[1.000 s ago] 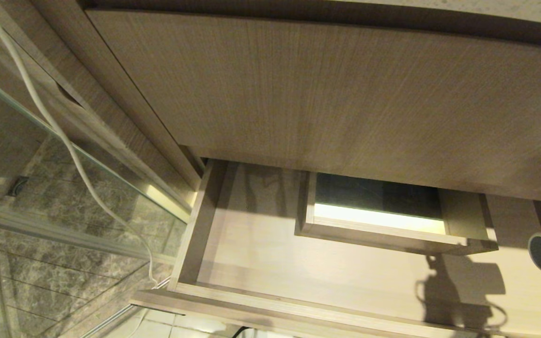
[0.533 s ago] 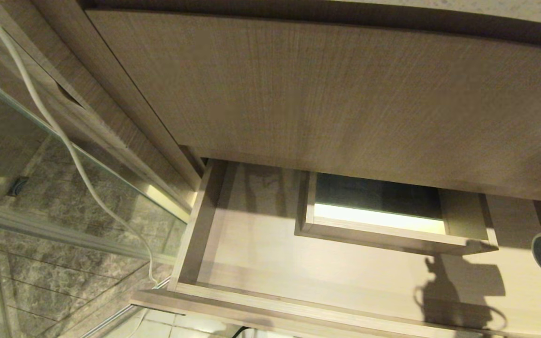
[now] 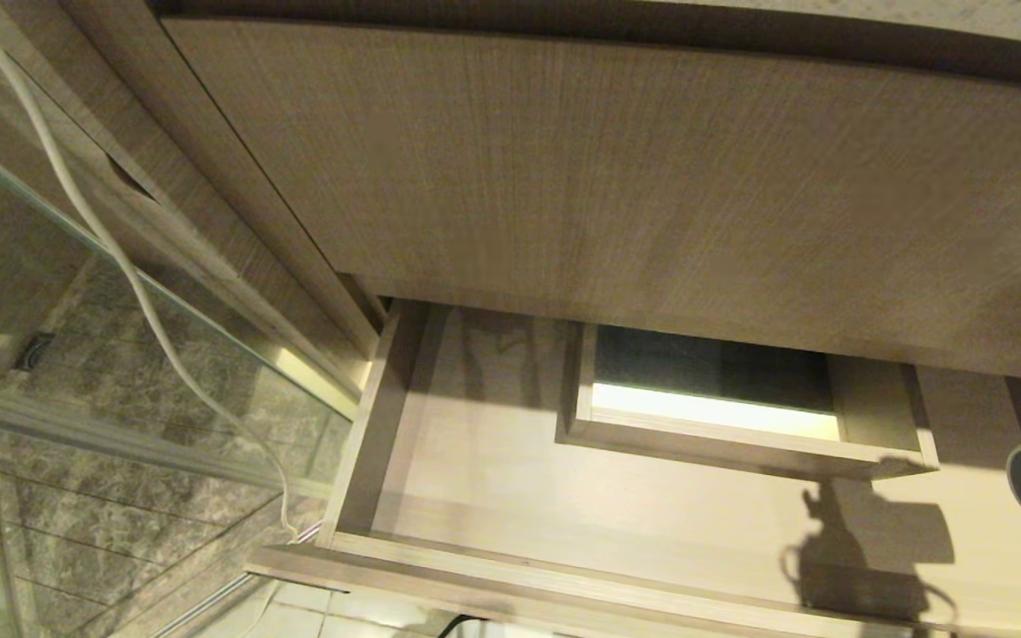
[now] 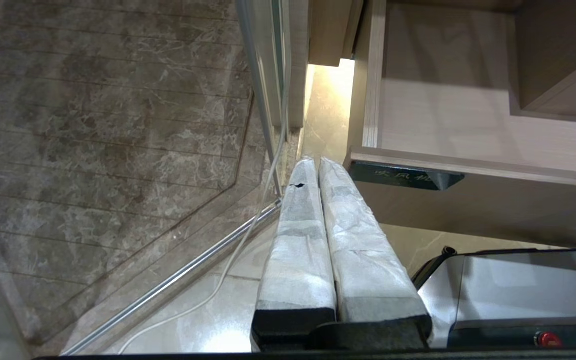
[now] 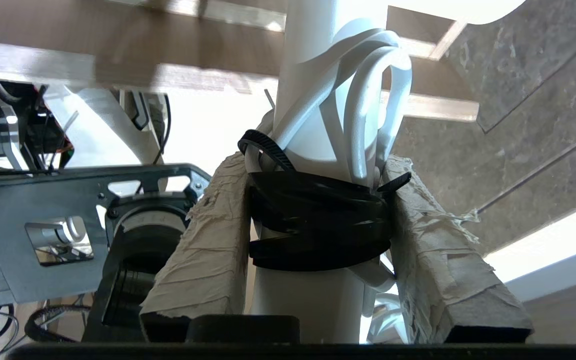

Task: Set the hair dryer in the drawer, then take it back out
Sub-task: Put it into the drawer

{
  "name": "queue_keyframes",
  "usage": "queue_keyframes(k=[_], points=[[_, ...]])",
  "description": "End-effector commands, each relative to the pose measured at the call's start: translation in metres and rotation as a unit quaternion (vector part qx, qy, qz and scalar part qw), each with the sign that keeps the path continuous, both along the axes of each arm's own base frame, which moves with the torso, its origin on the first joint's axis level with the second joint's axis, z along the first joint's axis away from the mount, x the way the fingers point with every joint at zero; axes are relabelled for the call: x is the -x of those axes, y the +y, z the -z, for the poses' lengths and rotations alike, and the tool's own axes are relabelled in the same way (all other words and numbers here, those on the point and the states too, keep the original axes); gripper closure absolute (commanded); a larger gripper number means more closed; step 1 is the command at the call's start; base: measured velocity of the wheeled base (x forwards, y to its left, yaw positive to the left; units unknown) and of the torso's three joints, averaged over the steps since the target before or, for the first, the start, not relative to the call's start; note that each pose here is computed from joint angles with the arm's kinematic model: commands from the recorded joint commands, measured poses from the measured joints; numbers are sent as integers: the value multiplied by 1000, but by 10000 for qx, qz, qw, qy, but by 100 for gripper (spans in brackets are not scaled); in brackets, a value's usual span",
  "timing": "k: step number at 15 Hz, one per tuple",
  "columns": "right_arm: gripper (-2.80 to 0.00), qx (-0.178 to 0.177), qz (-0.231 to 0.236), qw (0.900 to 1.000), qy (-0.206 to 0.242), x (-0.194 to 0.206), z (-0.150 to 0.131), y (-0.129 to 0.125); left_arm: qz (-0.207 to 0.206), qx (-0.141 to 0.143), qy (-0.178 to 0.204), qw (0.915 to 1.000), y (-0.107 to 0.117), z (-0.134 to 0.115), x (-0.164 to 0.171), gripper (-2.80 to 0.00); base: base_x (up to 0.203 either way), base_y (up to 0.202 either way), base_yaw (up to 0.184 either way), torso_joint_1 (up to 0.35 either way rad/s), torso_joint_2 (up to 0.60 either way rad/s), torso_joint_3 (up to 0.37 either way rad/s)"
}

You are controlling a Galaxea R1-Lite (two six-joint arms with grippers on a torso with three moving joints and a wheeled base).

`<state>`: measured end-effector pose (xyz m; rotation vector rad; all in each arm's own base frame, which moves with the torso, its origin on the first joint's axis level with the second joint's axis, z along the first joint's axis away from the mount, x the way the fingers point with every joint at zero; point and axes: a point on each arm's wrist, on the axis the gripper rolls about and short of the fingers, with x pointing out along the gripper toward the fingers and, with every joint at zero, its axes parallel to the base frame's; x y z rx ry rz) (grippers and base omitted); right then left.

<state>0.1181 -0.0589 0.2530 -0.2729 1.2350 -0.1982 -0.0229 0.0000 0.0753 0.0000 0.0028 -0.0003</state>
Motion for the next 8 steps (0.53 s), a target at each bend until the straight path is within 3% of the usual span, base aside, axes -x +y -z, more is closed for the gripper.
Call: queue_keyframes(k=[1, 8], points=[[0, -4, -14, 10000, 32, 1, 1, 1, -2, 0, -4, 10000, 0, 0, 0, 0, 0, 0, 0, 0, 0, 0], [0, 16, -29, 10000, -3, 0, 1, 0, -2, 0, -6, 10000, 0, 0, 0, 0, -2, 6, -149, 3, 2, 2]])
